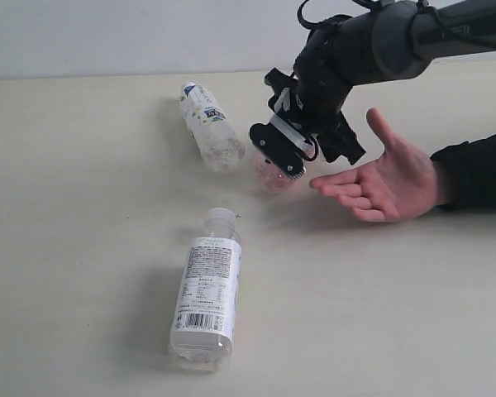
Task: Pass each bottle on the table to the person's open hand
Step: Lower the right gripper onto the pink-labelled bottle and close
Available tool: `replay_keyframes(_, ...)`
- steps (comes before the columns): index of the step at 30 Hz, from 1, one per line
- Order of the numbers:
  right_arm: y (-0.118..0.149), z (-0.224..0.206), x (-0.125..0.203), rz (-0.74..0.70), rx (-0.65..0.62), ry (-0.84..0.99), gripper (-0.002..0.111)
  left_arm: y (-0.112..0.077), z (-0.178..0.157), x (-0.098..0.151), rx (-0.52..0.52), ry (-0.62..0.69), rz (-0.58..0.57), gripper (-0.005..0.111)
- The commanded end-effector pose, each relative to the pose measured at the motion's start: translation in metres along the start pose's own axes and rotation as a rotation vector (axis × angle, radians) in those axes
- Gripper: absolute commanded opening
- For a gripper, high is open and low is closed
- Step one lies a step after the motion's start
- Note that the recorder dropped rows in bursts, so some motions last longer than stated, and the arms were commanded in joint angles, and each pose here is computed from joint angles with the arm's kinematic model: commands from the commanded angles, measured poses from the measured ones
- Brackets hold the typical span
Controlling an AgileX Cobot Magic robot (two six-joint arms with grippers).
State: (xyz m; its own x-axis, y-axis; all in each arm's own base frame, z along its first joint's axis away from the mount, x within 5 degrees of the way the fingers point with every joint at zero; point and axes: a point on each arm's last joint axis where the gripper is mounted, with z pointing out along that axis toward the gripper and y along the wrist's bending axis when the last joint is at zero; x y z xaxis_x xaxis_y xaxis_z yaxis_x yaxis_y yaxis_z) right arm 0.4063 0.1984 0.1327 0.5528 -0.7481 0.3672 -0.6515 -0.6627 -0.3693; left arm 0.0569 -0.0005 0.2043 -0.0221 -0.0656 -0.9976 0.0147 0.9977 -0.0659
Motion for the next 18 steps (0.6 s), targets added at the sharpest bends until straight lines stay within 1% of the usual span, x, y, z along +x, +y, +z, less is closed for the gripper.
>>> replay_keyframes(1, -0.0015, 0.0045, -0.002, -0.074, 0.017, -0.005, 0.074, -0.0003, -0.0004, 0.0004, 0.006, -0.006, -0.002, 0.0)
replay_keyframes(5, -0.0016, 0.0078, -0.0037, -0.098, 0.026, -0.011, 0.072, -0.0003, -0.0004, 0.0004, 0.006, -0.006, -0.002, 0.0)
replay_keyframes(8, -0.0021, 0.0085, -0.0042, -0.098, 0.033, -0.013, 0.066, -0.0003, -0.0004, 0.0004, 0.006, -0.006, -0.002, 0.0)
replay_keyframes(12, -0.0013, 0.0085, -0.004, -0.098, 0.024, -0.011, 0.049, -0.0003, -0.0004, 0.0004, 0.006, -0.006, -0.002, 0.0)
replay_keyframes(14, -0.0013, 0.0085, -0.004, -0.098, 0.024, -0.011, 0.039, -0.0003, -0.0004, 0.0004, 0.006, -0.006, -0.002, 0.0)
replay_keyframes(15, -0.0013, 0.0085, -0.004, -0.098, 0.024, -0.011, 0.032, -0.0003, -0.0004, 0.0004, 0.006, -0.006, -0.002, 0.0)
replay_keyframes(18, -0.0018, 0.0085, -0.0041, -0.101, 0.03, -0.012, 0.017, -0.0003, -0.0004, 0.0004, 0.006, -0.006, -0.002, 0.0)
